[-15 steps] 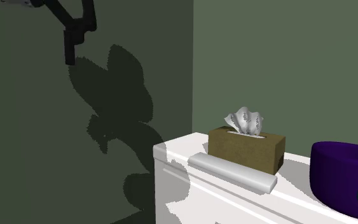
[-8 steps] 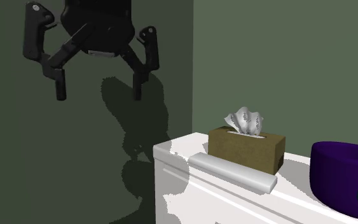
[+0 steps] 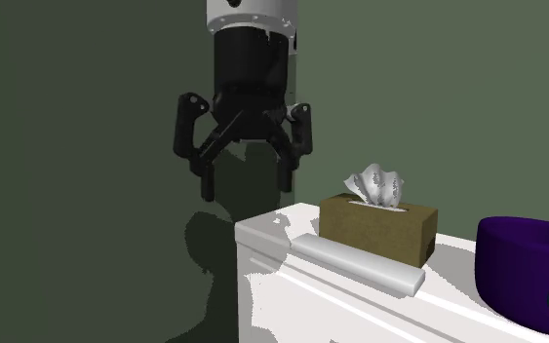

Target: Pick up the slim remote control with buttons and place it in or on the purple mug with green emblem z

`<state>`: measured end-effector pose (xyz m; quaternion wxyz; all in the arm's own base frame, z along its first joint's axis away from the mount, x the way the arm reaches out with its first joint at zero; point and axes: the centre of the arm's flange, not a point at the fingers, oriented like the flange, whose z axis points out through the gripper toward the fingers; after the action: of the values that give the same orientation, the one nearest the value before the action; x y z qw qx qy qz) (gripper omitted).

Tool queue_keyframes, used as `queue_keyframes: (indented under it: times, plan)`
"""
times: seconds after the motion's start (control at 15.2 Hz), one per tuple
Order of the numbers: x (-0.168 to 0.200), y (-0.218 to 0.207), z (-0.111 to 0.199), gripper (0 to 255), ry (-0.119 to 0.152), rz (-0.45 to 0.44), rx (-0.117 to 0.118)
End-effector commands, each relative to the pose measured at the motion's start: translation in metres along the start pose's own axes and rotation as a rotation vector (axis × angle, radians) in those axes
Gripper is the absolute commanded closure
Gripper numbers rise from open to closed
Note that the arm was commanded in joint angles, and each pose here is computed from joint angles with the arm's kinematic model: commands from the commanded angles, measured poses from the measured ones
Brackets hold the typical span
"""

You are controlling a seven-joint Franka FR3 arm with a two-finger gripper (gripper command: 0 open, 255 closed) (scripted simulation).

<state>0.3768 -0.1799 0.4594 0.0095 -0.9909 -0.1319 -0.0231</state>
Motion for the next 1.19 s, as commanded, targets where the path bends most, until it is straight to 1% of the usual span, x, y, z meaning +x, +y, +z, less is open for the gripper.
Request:
queue_keyframes:
  times: [0.0,0.92,1.12]
  plan:
    - [0.001,0.023,0.011,0,-0.006,-0.014,-0.005]
    - [0.019,0.182,0.092,0,-0.047,-0.101,-0.030]
    - [0.018,0.183,0.108,0,-0.047,-0.101,-0.030]
